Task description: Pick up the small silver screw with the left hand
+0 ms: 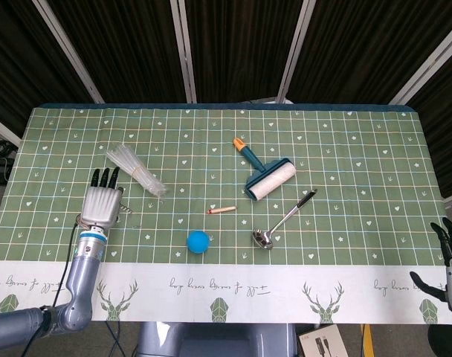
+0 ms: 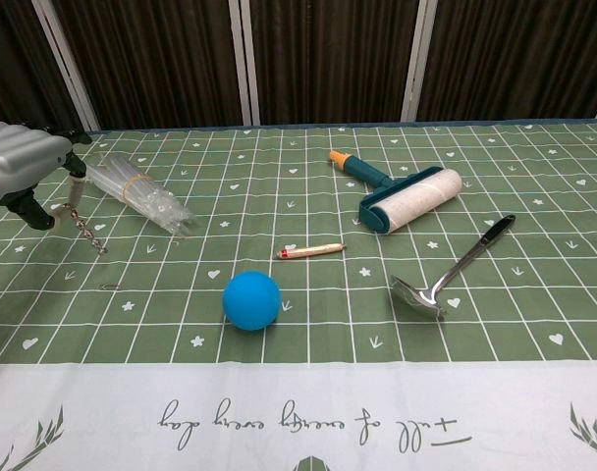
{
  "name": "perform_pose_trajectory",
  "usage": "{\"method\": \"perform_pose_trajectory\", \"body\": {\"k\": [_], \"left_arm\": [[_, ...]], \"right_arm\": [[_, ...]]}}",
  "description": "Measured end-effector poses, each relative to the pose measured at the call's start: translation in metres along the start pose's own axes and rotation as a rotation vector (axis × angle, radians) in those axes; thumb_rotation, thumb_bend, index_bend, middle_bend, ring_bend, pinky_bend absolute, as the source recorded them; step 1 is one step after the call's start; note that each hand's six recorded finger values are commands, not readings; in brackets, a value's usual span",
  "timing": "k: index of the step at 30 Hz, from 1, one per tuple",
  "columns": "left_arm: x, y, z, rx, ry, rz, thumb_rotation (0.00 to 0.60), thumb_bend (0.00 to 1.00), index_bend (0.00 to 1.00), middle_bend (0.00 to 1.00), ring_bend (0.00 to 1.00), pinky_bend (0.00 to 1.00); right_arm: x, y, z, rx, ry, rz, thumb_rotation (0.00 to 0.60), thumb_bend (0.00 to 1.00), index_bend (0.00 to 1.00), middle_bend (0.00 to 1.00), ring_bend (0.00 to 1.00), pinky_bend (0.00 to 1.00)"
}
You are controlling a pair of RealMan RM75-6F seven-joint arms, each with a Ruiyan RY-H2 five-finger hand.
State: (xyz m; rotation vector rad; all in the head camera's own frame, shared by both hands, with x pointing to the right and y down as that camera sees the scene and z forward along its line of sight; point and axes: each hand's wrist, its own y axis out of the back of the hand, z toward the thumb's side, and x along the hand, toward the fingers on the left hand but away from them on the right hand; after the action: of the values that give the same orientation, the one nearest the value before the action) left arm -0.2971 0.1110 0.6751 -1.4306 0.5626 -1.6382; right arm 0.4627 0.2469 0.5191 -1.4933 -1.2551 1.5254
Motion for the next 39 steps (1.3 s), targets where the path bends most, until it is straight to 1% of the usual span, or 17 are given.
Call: {"method": "perform_pose_trajectory", "body": {"k": [8, 20, 28, 39], "left_arm": [[-0.010, 0.004, 0.014, -0.005, -0.053, 0.008, 0.600, 0.45, 0.57, 0.00, 0.00, 0.00], [-0.033, 0.005, 0.038, -0.006, -0.147, 0.008, 0.600, 0.45, 0.57, 0.00, 0.00, 0.00], [-0.040, 0.003, 0.029, 0.012, -0.141, 0.007, 0.600, 0.45, 0.57, 0.00, 0.00, 0.00], [-0.035, -0.004, 0.020, 0.021, -0.122, -0.001, 0.600, 0.45, 0.57, 0.00, 0.00, 0.00]], "right_arm": [[-0.001, -0.001, 0.000, 0.002, 0.000, 0.001, 0.600, 0.08, 0.07, 0.00, 0.00, 0.09], [0.000, 0.000, 0.000, 0.006, -0.004, -0.004, 0.600, 0.08, 0.07, 0.00, 0.00, 0.09], [0.001, 0.001, 0.000, 0.004, -0.004, -0.005, 0.600, 0.08, 0.07, 0.00, 0.00, 0.09], [0.001, 0.001, -0.001, 0.005, -0.007, -0.005, 0.600, 0.08, 0.07, 0.00, 0.00, 0.09]]}}
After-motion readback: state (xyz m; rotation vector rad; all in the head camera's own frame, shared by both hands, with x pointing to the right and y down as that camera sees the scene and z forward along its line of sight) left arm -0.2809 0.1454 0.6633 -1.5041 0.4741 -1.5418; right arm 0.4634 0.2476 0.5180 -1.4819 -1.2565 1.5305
